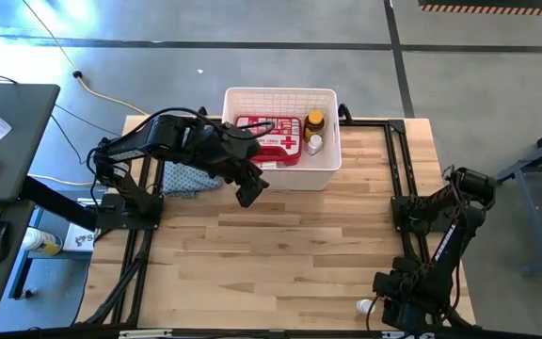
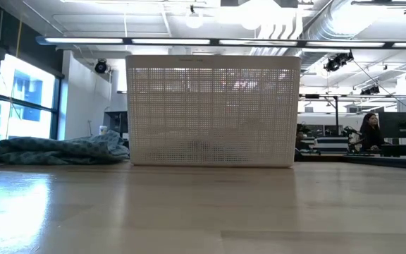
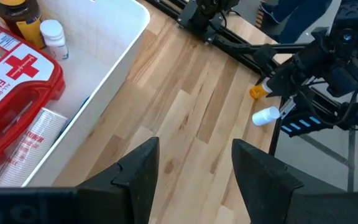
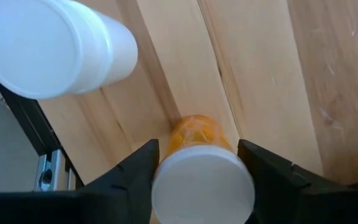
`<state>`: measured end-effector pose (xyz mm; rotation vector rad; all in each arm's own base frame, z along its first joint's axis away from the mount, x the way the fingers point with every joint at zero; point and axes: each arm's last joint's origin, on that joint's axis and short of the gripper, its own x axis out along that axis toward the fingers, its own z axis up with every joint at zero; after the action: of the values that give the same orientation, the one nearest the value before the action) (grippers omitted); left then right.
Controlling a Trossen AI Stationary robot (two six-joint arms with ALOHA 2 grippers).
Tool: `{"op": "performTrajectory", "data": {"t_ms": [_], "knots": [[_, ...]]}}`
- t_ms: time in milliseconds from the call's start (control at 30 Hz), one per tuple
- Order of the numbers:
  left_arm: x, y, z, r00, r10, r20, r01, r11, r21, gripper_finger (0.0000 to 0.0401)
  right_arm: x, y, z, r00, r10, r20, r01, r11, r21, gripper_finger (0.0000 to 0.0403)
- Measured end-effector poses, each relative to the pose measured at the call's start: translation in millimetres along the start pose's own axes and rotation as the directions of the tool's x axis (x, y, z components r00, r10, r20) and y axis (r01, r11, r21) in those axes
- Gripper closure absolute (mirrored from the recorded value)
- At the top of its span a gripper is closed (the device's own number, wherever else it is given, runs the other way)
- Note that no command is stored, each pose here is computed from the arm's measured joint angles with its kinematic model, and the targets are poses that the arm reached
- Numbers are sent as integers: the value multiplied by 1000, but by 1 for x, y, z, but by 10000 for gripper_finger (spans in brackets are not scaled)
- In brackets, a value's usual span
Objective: Pick & place medical supplies in basket/bin
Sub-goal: Put the orange pill bottle into the white bin
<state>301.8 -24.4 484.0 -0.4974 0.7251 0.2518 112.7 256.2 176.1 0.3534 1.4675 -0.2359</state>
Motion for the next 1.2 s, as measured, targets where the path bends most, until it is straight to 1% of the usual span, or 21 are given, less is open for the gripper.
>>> {"op": "performTrajectory", "data": {"t_ms": [100, 167, 333, 500, 567, 667, 800, 867, 900, 967, 1000, 1100, 1200], "knots": [[0, 0, 0, 1000, 0, 0, 0, 1000, 0, 169, -2, 0, 0, 1000, 6, -10, -6, 1000, 1, 188], [0, 0, 0, 1000, 2, -3, -2, 1000, 0, 169, -7, -2, 0, 1000, 22, -9, -22, 1000, 1, 185], [0, 0, -1, 1000, -5, -12, 5, 1000, 12, 169, -27, -14, 1, 1000, 29, 8, -29, 1000, 7, 213], [0, 0, -1, 1000, -6, -12, 6, 1000, 26, 169, -49, -31, 7, 999, 23, 31, -24, 999, 22, 214], [0, 0, -1, 1000, -6, -12, 6, 1000, 27, 169, -60, -40, 13, 999, 32, 34, -33, 998, 49, 211], [0, 0, -1, 1000, -6, -12, 6, 999, 37, 169, -78, -58, 32, 996, 60, 68, -68, 991, 117, 199], [0, 2, 1, 1000, -1, -9, 1, 998, 64, 169, -104, -87, 64, 978, 139, 158, -170, 964, 202, 203], [-4, 8, 3, 1000, 8, 3, -8, 998, 58, 169, -116, -101, 80, 954, 185, 235, -236, 948, 213, 212], [-7, 11, 5, 1000, 18, 12, -18, 998, 53, 169, -124, -105, 88, 932, 220, 288, -280, 941, 188, 213], [-15, 18, 8, 997, 47, 54, -49, 998, 40, 169, -143, -112, 104, 870, 285, 403, -359, 925, 121, 213], [-21, 23, 9, 995, 67, 75, -70, 997, 37, 169, -152, -115, 113, 842, 293, 453, -375, 921, 101, 213], [-39, 30, 11, 985, 85, 147, -91, 995, 34, 169, -180, -125, 138, 772, 272, 574, -364, 930, 49, 205], [-58, 41, 13, 972, 107, 208, -113, 993, 20, 169, -204, -134, 167, 737, 207, 643, -276, 961, 7, 200]]}}
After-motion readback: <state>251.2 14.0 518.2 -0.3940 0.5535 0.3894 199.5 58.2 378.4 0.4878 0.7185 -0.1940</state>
